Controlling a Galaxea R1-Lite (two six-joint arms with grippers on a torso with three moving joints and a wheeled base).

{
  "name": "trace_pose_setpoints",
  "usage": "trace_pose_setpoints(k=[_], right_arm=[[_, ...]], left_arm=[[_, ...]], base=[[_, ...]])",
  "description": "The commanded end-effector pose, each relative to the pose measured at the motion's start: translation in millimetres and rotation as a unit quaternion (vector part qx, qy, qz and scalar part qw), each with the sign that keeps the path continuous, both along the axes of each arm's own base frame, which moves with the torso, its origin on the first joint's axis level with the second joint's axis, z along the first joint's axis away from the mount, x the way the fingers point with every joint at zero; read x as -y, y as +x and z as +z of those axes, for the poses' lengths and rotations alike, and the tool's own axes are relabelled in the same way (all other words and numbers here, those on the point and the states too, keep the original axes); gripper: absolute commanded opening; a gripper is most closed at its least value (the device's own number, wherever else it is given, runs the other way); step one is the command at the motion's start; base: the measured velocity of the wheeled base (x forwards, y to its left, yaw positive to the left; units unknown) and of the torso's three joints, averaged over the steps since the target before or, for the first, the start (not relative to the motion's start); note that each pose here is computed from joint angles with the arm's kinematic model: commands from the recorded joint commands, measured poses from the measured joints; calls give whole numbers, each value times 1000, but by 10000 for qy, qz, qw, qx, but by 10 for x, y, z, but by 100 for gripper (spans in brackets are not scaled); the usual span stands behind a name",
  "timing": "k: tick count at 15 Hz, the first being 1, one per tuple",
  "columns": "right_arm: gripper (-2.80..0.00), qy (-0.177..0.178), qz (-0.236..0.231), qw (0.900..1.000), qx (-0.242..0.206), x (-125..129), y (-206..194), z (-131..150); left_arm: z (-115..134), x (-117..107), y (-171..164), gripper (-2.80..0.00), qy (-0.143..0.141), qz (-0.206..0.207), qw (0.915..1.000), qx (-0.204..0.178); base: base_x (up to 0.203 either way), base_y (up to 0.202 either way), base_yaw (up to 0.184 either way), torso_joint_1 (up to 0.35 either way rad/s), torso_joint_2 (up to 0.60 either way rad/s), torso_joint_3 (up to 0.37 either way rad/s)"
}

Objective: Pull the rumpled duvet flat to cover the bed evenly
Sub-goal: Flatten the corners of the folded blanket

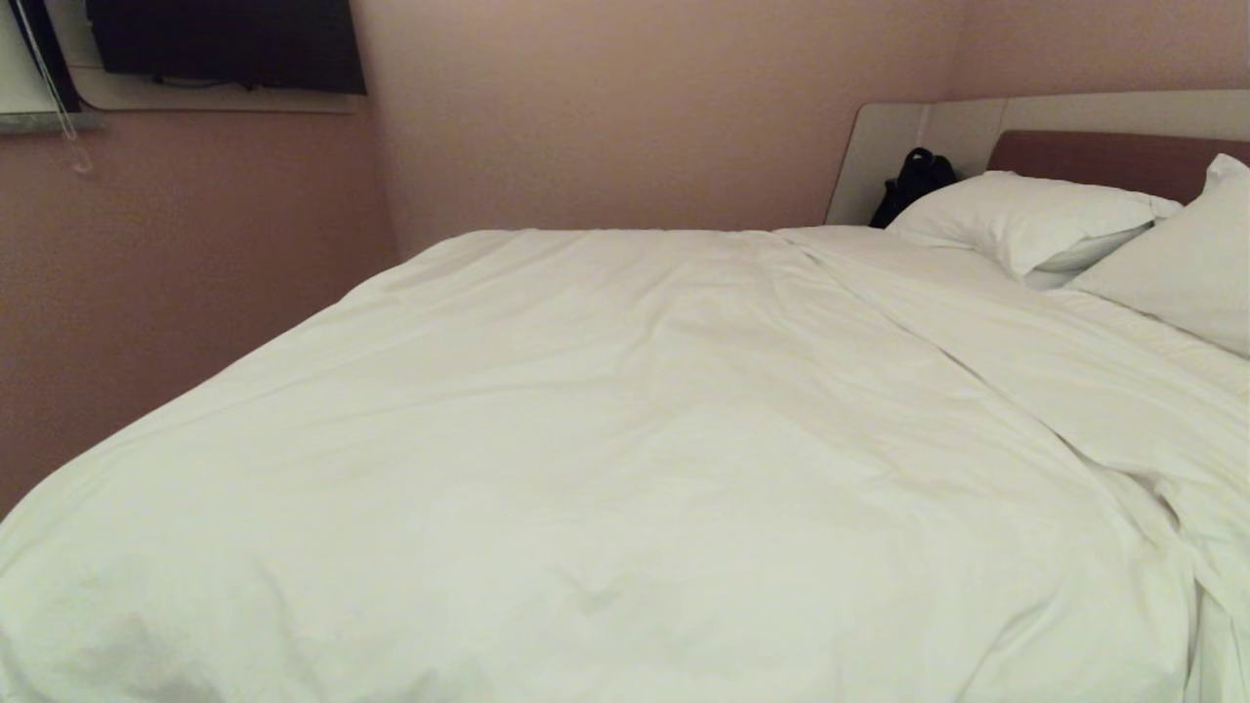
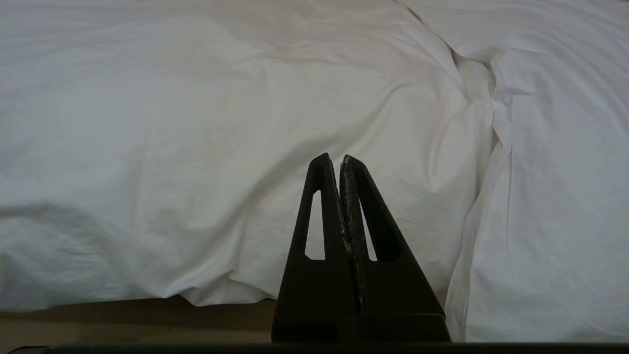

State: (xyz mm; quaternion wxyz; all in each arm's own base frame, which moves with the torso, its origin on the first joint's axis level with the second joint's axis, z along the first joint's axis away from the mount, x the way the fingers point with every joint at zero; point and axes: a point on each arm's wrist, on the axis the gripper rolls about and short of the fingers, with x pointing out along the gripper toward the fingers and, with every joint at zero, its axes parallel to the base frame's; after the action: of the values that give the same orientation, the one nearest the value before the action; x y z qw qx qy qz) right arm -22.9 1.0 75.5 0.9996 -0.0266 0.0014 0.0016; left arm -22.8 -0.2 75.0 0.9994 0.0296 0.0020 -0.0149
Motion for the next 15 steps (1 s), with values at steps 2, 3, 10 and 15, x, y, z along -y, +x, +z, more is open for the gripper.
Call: trace_pose_setpoints(k=[2,3,10,15], right_arm=[[-280,-3,2,10000,1,0,0,-1],[-280,-3,3,10000,6,0,0,1],[-280,-2,7,10000,0,0,-1,0],[-280,-3,1,10000,2,0,0,0]], left_arm=[[1,0,0,-280,-20,-5,10000,6],[0,0,0,-280,-28,-5,10000,1],[0,0,0,-280,-12,-5,10000,1],[0,0,0,-280,-5,-6,10000,1]], base=[[0,0,0,0,0,0],[0,0,0,0,0,0],[0,0,0,0,0,0],[1,73,2,1,1,3]])
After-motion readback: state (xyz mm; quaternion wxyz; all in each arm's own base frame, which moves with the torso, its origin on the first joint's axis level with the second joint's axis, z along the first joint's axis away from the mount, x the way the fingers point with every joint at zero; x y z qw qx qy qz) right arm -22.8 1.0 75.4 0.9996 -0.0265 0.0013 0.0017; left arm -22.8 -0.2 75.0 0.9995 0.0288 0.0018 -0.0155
